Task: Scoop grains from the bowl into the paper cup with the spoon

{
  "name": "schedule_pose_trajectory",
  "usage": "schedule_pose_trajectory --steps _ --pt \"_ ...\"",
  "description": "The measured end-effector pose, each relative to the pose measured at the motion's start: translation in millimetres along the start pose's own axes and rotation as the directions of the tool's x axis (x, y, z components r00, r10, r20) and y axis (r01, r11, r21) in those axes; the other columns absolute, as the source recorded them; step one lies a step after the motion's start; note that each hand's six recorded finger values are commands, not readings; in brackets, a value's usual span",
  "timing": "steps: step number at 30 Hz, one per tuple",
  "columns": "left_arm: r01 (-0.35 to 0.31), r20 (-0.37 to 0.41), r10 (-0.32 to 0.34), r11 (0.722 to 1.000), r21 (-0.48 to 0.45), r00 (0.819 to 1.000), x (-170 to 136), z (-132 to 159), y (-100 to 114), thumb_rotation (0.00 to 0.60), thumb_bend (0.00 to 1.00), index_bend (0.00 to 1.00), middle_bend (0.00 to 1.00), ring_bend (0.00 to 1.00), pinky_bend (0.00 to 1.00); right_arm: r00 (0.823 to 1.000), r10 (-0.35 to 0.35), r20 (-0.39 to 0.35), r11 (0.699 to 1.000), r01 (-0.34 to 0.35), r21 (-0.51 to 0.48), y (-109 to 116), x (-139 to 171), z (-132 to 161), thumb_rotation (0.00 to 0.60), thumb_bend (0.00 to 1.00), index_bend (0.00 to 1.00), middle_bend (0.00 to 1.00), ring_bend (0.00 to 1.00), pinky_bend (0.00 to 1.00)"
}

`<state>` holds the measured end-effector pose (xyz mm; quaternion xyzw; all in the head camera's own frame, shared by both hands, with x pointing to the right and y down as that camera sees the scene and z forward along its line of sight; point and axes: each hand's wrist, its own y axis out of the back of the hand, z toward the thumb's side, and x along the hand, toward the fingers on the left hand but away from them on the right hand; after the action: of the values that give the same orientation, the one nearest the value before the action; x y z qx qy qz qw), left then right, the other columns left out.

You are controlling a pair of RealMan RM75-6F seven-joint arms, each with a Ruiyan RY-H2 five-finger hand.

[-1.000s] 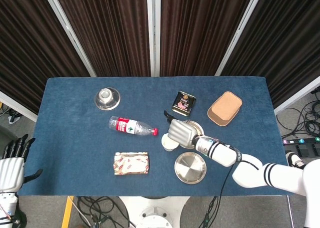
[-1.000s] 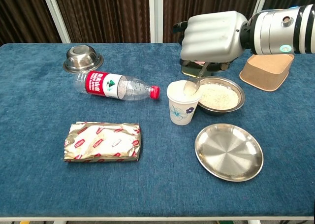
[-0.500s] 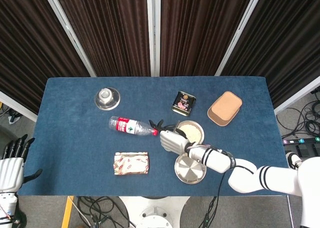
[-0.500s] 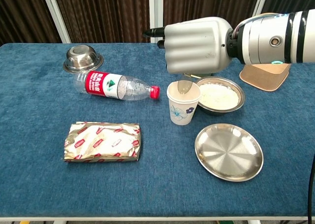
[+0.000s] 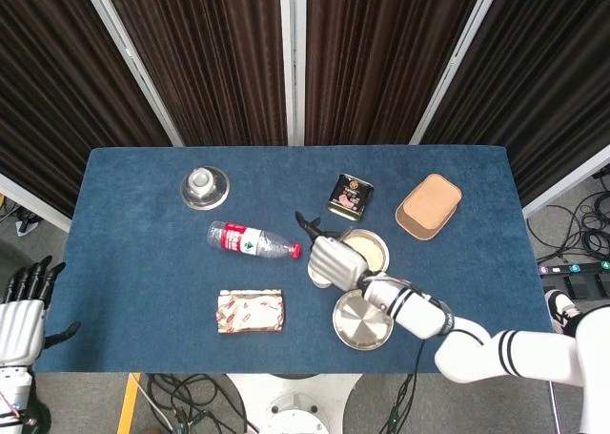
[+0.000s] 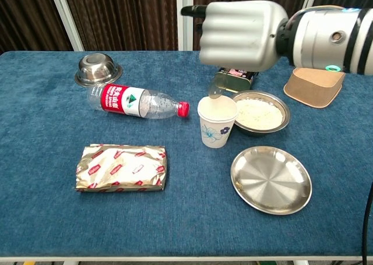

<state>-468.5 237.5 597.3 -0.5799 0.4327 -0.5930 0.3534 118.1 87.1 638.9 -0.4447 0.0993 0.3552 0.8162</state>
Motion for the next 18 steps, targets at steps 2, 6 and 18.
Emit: schedule_pose_trajectory --steps 2,6,18 --pt "-0.004 0.006 0.004 1.0 -0.001 1.0 1 1 1 0.6 0.17 0.16 0.14 0.09 0.07 0.999 0.011 0.03 0.995 -0.008 -0.1 -6 6 -4 0.6 0.33 0.66 0.62 0.29 0.0" --pt "-0.013 0.005 0.013 1.0 -0.001 1.0 3 1 4 0.6 0.17 0.16 0.14 0.09 0.07 0.996 0.044 0.082 0.948 -0.016 -0.317 -21 21 -10 0.6 0.33 0.66 0.62 0.29 0.0" --pt "-0.019 0.032 0.018 1.0 0.017 0.999 7 9 7 0.6 0.17 0.16 0.14 0.09 0.07 0.969 0.136 0.205 0.531 0.103 -0.841 -80 89 9 0.6 0.33 0.66 0.62 0.29 0.0"
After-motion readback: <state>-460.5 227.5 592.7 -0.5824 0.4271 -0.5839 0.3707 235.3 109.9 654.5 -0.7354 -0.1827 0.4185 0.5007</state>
